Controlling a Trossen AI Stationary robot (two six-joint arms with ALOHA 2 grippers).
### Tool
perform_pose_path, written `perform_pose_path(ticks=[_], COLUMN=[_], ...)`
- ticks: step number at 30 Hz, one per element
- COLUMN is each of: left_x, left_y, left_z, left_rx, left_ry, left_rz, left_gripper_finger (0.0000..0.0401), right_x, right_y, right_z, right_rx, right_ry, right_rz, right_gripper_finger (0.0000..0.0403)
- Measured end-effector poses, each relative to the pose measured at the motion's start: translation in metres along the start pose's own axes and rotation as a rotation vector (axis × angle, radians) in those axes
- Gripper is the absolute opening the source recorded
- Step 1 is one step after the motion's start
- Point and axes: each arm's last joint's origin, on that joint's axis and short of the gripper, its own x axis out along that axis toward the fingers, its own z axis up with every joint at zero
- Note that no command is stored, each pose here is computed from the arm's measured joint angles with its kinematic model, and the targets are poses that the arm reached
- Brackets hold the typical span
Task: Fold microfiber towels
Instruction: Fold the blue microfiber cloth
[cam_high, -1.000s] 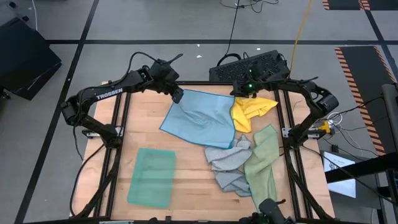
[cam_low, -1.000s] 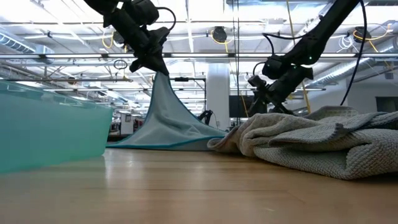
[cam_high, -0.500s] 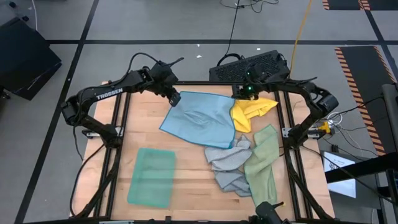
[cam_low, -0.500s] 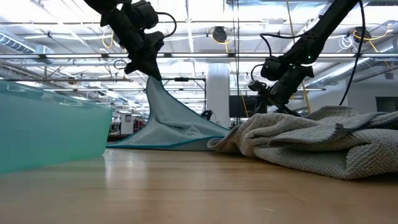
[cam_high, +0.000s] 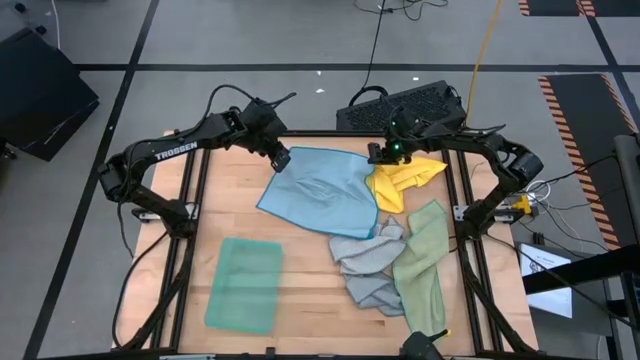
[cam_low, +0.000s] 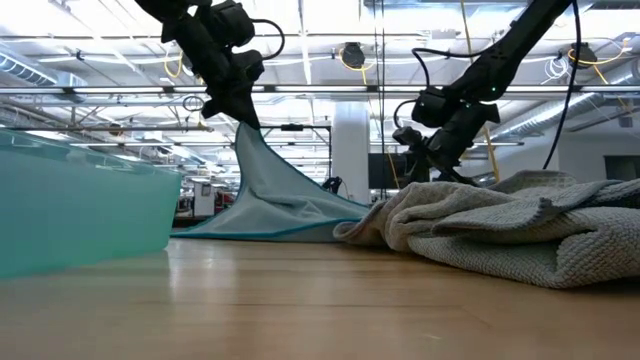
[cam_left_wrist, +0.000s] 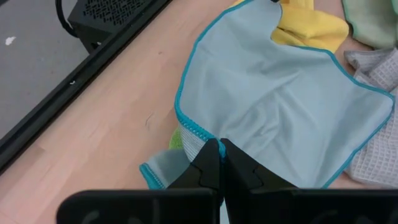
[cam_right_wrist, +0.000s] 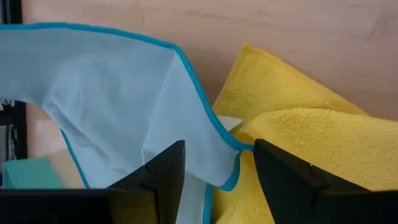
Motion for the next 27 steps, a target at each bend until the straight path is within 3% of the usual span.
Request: perform_pose_path(ticks=[6,14,22,27], left_x=[0.0000,0.0000,0.0000,0.0000], left_y=[0.0000,-0.0001,-0.0001,-0.0001], left_z=[0.0000,0.0001,0.0001,0.0001], left_rx=[0.001,0.006,0.025,0.024], left_ry=[0.000,-0.001,-0.001,-0.001], left_rz=[-0.001,-0.003,-0.003,-0.003], left_gripper_finger=[0.0003,0.0003,0.0003,0.0003], right_x=[0.0001,-0.0002,-0.0004,-0.0005], right_y=[-0.0014,0.0024,0.0029,0.0031], right_z=[0.0001,0.0060,0.0071,0.0080], right_rx=[0.014,-0.024,-0.059,-0.072], right_ry=[-0.024,-0.080,-0.094,-0.109], right_rz=[-0.042,-0.004,-0.005,-0.012], right_gripper_finger=[0.0182,0.0170,0.0109,0.0042])
